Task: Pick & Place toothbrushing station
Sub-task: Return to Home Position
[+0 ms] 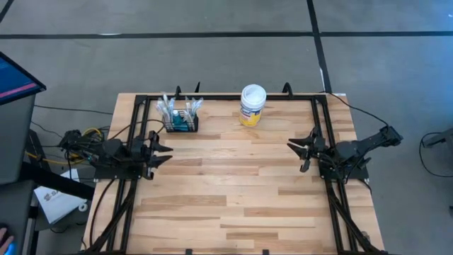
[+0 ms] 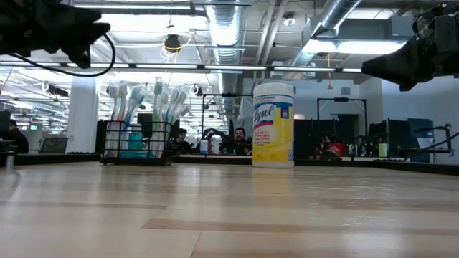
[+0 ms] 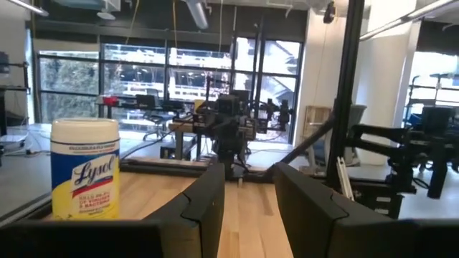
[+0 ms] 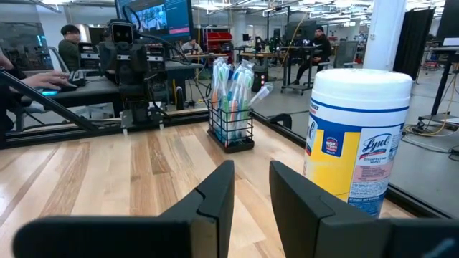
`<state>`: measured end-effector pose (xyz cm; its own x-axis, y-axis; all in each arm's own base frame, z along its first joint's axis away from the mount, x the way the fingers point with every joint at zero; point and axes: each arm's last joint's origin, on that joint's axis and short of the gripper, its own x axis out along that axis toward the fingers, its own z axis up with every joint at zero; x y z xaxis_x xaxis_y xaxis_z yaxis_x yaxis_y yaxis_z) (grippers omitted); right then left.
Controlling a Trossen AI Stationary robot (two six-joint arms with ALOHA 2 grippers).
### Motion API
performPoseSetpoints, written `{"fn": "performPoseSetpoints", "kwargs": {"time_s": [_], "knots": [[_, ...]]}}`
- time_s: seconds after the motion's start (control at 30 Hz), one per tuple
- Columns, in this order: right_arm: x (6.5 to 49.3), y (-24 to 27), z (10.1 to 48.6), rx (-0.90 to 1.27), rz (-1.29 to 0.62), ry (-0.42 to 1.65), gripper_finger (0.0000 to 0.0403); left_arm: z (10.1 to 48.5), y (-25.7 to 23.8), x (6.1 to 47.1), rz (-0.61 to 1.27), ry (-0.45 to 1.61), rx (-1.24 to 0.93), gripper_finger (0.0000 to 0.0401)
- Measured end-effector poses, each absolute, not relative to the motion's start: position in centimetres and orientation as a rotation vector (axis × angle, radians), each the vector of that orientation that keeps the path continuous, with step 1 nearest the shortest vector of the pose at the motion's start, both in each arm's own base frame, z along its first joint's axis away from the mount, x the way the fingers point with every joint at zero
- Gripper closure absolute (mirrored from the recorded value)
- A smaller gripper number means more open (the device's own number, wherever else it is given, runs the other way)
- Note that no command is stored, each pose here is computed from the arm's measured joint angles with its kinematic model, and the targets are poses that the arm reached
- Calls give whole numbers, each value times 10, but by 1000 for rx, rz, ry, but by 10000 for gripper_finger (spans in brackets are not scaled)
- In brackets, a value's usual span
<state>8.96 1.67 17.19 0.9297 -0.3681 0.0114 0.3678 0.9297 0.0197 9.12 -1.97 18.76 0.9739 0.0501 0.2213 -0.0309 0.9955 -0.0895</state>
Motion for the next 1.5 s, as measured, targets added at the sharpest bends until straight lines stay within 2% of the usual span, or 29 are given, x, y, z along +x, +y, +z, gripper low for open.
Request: {"fn": "performPoseSetpoints", "kwargs": {"time_s": [0.5,1.27,1.5], "knots": [[90,17,172,18,-377,-15,321,189,1,93,268,-245,-62,284],[90,17,172,18,-377,-15,321,189,2,93,264,-257,-121,284],[90,17,172,17,-377,-15,321,181,0,95,205,-183,-170,284]]}}
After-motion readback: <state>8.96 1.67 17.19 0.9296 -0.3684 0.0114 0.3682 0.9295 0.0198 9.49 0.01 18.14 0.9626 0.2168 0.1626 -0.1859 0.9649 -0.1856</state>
